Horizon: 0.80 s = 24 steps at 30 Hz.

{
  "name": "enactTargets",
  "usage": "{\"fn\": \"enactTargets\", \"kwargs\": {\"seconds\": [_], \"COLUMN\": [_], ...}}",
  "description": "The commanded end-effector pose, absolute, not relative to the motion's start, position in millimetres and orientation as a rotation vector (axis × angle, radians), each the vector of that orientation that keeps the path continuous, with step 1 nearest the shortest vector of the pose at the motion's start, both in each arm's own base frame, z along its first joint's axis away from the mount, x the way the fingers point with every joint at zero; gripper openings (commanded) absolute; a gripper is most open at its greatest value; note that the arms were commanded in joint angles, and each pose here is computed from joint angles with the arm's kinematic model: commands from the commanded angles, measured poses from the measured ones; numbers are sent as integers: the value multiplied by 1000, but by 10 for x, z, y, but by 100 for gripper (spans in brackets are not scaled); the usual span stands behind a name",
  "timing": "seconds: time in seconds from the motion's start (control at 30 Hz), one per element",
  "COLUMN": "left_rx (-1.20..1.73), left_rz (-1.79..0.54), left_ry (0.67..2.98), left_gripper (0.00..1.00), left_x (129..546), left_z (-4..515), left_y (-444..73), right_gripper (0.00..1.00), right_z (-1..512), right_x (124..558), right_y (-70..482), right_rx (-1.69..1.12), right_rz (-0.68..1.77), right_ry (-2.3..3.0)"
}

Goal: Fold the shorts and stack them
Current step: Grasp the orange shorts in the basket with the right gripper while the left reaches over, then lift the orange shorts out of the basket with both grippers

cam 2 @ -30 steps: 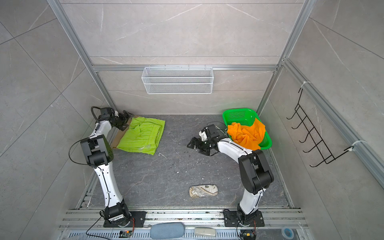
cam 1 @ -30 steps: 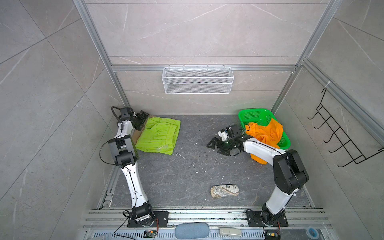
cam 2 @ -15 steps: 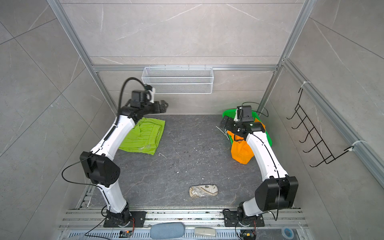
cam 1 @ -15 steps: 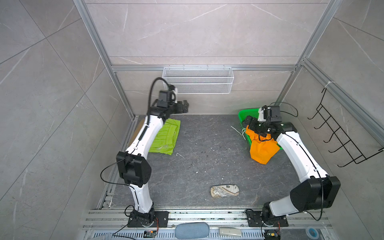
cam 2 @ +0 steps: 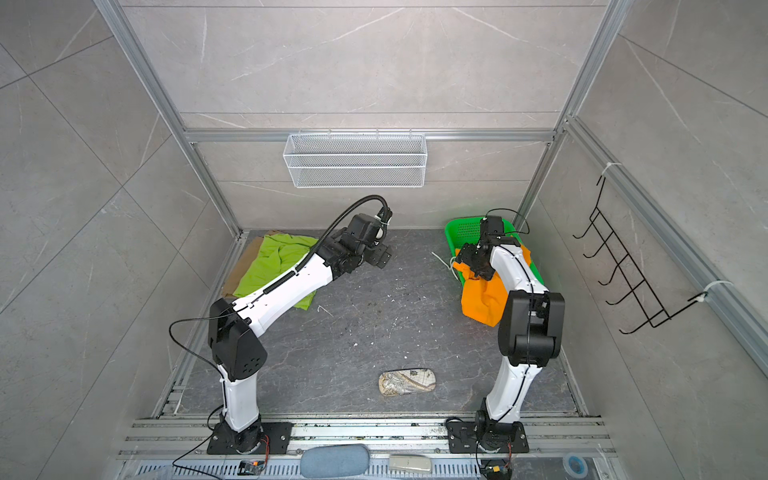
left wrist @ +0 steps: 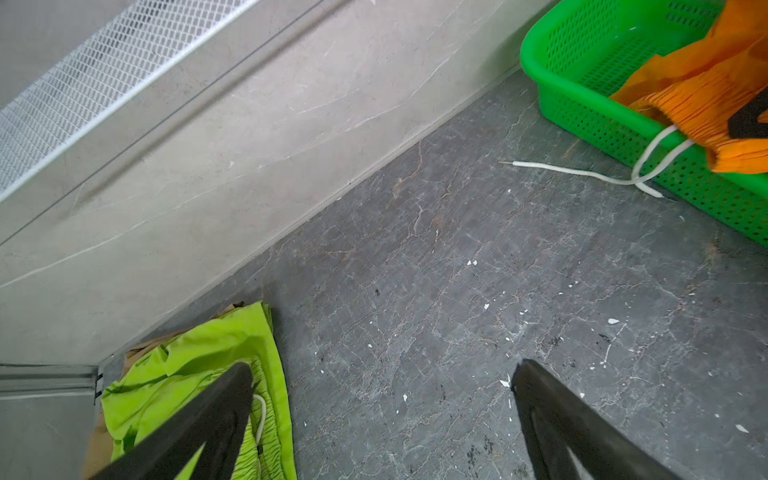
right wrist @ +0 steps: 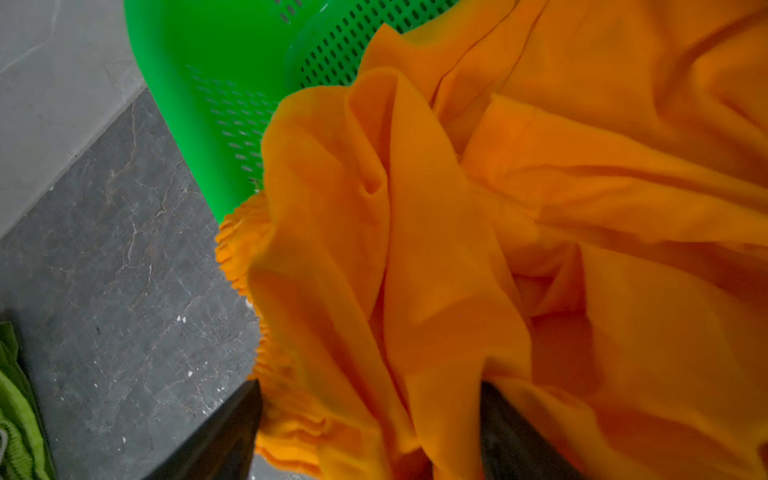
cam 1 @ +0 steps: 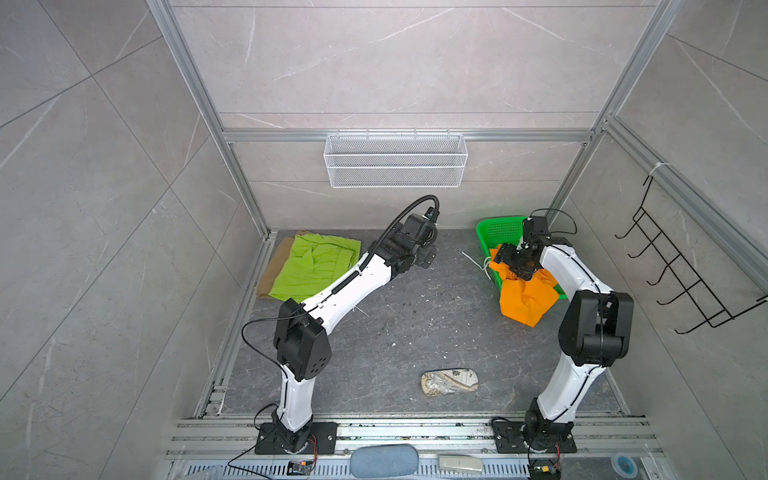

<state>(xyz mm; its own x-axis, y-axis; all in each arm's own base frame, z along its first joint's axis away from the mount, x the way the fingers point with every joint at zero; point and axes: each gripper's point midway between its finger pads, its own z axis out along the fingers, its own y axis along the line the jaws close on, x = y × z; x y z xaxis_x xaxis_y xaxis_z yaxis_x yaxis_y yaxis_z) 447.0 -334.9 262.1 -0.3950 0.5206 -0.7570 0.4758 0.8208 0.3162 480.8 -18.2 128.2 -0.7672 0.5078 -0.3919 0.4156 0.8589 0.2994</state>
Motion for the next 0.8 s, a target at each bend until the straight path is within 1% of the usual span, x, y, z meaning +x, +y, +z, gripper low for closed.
{"fn": "enactTargets", "kwargs": {"seconds": [0.0,0.07,0.1,0.17,0.2,0.27,0.33,0.43,0.53,0.57,0.63,0.7,0.73,0.77], "left_rx": [733,744,742,735,729,723,705,636,561,532,440,312,249,172], "left_rz": [-16,-69,-87,-116,-140,-189,-236,-335,-414,-428,-468,-556,-619,-674], "left_ry": [2092,2123,2135,2149,2150,2147,2138,2137,2141,2140,2140,2160,2153,2167], "left_gripper": [100,100,100,100,100,100,99,99,99,99,99,100,99,99], "left_x": [4433,4381,4359,4324,4302,4244,4186,4062,3910,3869,3796,3772,3739,3721], "left_z": [2621,2567,2563,2573,2608,2702,2841,3066,3261,3318,3435,3425,3445,3358], "left_y": [-3422,-3475,-3486,-3498,-3509,-3529,-3521,-3469,-3344,-3279,-3049,-2811,-2690,-2538], "right_gripper": [49,26,17,6,2,0,0,0,0,0,0,0,0,0], "right_z": [1352,1439,1510,1727,1860,2162,2517,3157,3940,4131,4486,4548,4463,4277], "right_x": [4975,4995,4997,4995,4987,4966,4922,4798,4606,4542,4377,4234,4191,4176], "right_y": [-202,-243,-275,-320,-342,-359,-344,-227,112,253,711,1229,1476,1710], "right_rx": [680,686,688,676,667,643,617,568,460,413,258,116,65,32], "right_rz": [303,302,299,295,294,294,310,409,613,655,726,789,829,872], "right_ry": [2526,2496,2478,2444,2425,2374,2308,2166,1989,1960,1925,1944,1970,2017]}}
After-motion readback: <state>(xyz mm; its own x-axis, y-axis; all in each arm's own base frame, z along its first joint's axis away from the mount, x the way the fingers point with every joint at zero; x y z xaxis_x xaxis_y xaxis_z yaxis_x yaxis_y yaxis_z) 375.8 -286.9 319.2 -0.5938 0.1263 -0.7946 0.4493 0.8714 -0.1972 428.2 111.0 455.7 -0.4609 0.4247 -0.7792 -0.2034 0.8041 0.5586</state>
